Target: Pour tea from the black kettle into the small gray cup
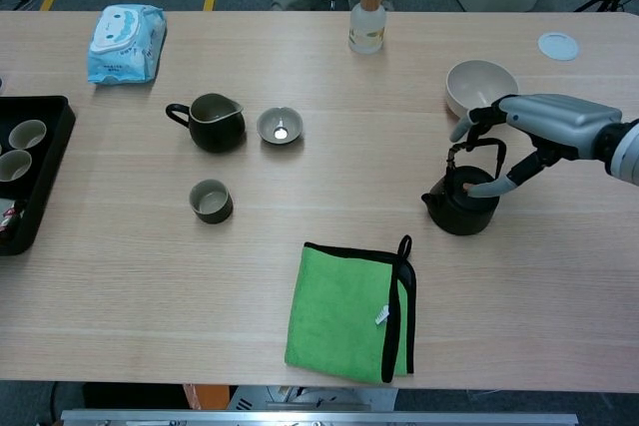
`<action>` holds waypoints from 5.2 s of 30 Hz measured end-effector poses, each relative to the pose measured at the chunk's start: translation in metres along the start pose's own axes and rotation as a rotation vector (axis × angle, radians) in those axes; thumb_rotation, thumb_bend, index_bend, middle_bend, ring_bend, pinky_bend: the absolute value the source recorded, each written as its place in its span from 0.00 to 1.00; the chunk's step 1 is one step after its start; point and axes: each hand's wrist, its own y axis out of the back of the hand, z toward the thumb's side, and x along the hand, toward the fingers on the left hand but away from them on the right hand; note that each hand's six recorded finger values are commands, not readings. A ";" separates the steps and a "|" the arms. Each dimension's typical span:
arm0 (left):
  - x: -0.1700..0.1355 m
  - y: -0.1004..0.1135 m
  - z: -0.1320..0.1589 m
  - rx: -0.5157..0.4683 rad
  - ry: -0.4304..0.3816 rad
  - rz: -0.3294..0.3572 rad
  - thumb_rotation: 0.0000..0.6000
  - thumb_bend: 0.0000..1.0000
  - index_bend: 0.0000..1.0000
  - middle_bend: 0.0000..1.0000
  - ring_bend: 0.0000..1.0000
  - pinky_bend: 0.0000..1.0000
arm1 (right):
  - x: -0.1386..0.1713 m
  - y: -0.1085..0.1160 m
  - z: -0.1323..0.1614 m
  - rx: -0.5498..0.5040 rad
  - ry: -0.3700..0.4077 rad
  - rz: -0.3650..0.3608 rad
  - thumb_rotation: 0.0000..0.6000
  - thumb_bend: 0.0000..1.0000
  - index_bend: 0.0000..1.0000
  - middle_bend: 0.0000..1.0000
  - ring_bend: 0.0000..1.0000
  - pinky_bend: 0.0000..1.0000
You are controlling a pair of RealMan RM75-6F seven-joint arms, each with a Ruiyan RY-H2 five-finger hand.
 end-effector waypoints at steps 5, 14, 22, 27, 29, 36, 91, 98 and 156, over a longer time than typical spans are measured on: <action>-0.001 -0.002 0.000 -0.003 -0.004 -0.005 1.00 0.32 0.11 0.13 0.12 0.06 | 0.013 -0.004 -0.007 0.012 -0.015 0.017 0.62 0.00 0.25 0.36 0.22 0.00; -0.003 -0.002 -0.002 -0.006 -0.001 -0.001 1.00 0.33 0.11 0.13 0.12 0.06 | 0.016 -0.013 -0.007 0.036 -0.021 0.053 0.65 0.00 0.27 0.37 0.24 0.00; -0.004 -0.001 -0.004 -0.006 0.006 0.001 1.00 0.33 0.11 0.13 0.12 0.06 | 0.007 -0.018 0.000 0.055 -0.005 0.072 0.73 0.00 0.29 0.37 0.24 0.00; -0.005 -0.001 -0.006 -0.008 0.012 0.003 1.00 0.32 0.11 0.13 0.12 0.06 | 0.007 -0.017 0.007 0.050 0.011 0.066 0.76 0.00 0.31 0.39 0.26 0.00; -0.006 -0.001 -0.007 -0.009 0.014 0.003 1.00 0.32 0.11 0.13 0.12 0.06 | 0.009 -0.017 0.008 0.049 0.017 0.063 0.76 0.00 0.31 0.39 0.26 0.00; -0.006 0.000 -0.006 -0.008 0.009 0.005 1.00 0.33 0.11 0.13 0.12 0.06 | 0.022 -0.016 0.013 0.052 0.038 0.049 0.77 0.00 0.31 0.39 0.26 0.00; -0.018 -0.003 -0.012 -0.021 0.017 0.006 1.00 0.32 0.11 0.13 0.12 0.06 | 0.049 -0.069 0.017 0.194 0.061 0.146 0.77 0.00 0.31 0.39 0.26 0.00; -0.018 -0.003 -0.013 -0.022 0.019 0.004 1.00 0.32 0.11 0.13 0.12 0.06 | 0.050 -0.075 0.017 0.214 0.063 0.165 0.77 0.00 0.31 0.39 0.26 0.00; -0.020 -0.001 -0.023 -0.023 0.048 0.009 1.00 0.33 0.11 0.13 0.12 0.03 | 0.019 -0.065 0.016 0.137 0.001 0.099 1.00 0.00 0.91 0.94 0.93 0.00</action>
